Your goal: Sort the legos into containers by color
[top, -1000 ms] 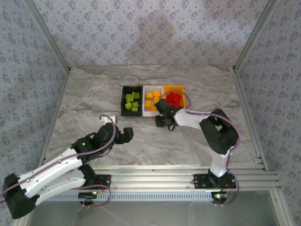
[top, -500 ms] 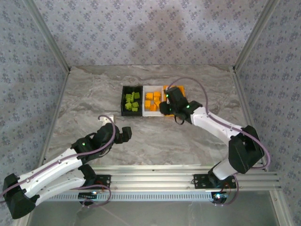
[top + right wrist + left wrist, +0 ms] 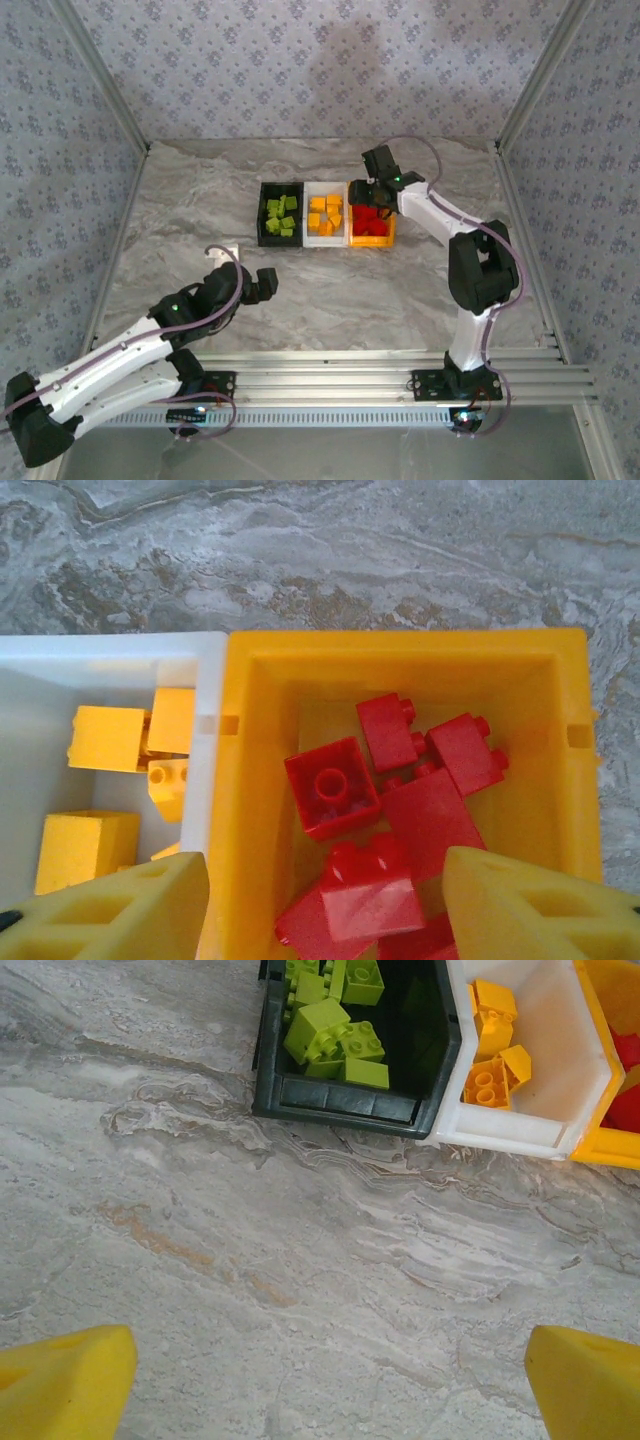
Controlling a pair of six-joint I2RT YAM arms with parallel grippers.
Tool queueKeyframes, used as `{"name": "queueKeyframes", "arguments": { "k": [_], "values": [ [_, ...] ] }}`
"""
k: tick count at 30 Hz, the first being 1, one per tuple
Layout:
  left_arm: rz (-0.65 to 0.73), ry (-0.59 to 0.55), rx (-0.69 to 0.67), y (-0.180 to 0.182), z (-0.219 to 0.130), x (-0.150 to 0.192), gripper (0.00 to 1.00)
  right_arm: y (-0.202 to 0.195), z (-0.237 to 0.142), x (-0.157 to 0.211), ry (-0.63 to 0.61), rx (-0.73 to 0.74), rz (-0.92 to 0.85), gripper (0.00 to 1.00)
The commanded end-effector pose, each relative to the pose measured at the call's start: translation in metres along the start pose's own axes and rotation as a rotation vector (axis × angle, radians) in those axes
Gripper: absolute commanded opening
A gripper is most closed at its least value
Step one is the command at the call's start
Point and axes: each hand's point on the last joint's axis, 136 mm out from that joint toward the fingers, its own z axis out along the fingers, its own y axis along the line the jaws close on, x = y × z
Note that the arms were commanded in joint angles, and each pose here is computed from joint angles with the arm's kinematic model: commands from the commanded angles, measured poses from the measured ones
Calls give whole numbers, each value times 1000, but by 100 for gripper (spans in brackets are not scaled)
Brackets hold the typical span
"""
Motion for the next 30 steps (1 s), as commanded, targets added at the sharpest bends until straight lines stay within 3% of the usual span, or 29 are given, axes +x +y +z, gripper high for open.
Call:
{"name": "queueKeyframes", "arguments": {
  "k": [1,7,12,13,15,23,30],
  "values": [
    [12,-29,-27,6,-5,-6,99,9,-42,-35,-108,-34,4,67],
    [41,-151,-67,3,-12,-41,100,5,-105,-33,-258,-94,43,72],
    [121,-248,-162,-1,-6,-72,100,-15,-135,2,-371,-73,83,83],
    [134,-260,-194,0,-4,-80,99,-25,-140,10,-407,-47,105,100],
    [143,-300,-287,10,2,-97,100,-37,-144,21,-430,-20,131,100],
    [88,-439,-497,84,46,-159,100,-78,-152,51,-441,87,216,100],
    [86,-310,-677,178,77,-154,100,-93,-154,56,-447,83,188,100]
  ]
}}
